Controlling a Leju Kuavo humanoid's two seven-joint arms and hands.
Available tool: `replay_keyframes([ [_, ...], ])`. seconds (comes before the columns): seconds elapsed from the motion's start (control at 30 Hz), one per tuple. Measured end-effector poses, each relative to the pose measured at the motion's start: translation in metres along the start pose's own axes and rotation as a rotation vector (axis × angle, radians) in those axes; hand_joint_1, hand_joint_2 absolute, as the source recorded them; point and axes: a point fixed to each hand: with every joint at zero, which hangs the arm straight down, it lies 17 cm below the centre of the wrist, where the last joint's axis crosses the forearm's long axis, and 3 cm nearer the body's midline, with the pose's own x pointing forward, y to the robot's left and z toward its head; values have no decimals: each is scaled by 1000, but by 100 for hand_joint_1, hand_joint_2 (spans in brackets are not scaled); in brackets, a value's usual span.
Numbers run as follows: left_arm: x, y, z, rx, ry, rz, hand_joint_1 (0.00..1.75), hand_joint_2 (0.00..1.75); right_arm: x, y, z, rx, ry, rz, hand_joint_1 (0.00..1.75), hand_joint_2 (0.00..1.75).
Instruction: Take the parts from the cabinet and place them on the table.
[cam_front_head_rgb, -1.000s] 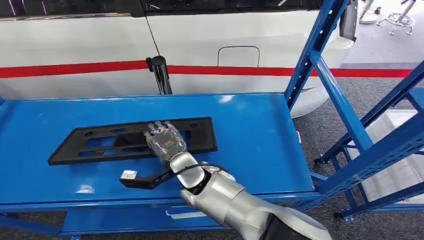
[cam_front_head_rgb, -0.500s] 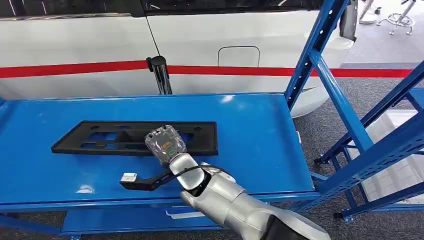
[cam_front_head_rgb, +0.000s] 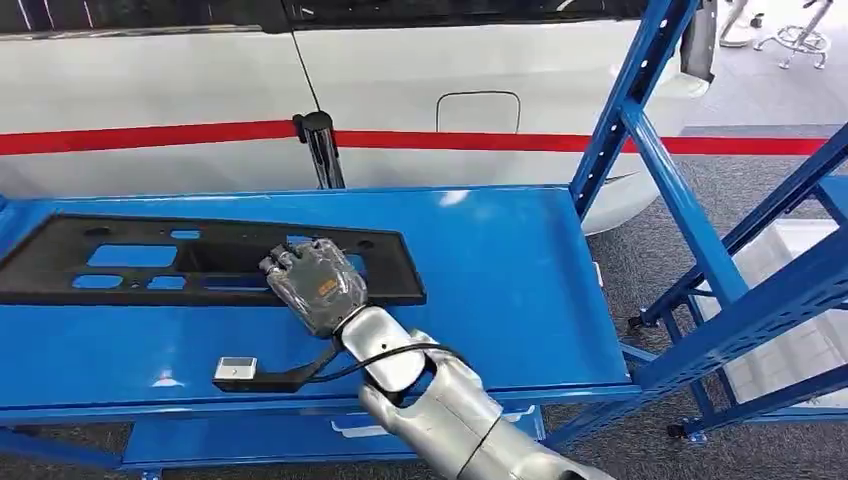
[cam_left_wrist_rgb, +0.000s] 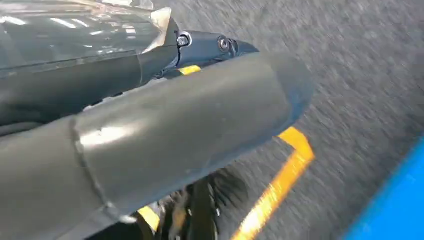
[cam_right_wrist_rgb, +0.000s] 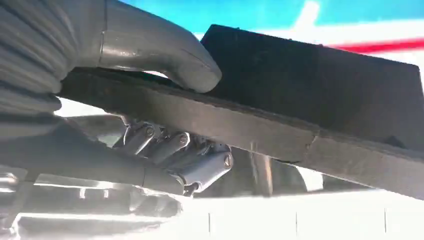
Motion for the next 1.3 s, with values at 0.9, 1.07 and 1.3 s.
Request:
replay_keyframes([
  [0.9, 2, 24, -15, 5, 38, 82, 0, 175, -54, -121, 47, -354, 29, -361, 175, 175],
  [1.07, 6, 22, -14, -9, 17, 94, 0, 175, -59, -121, 51, -358, 23, -549, 175, 175],
  [1.3, 10, 9, -14, -94, 21, 132, 0, 175, -106, -140, 74, -475, 93, -819, 175, 175],
])
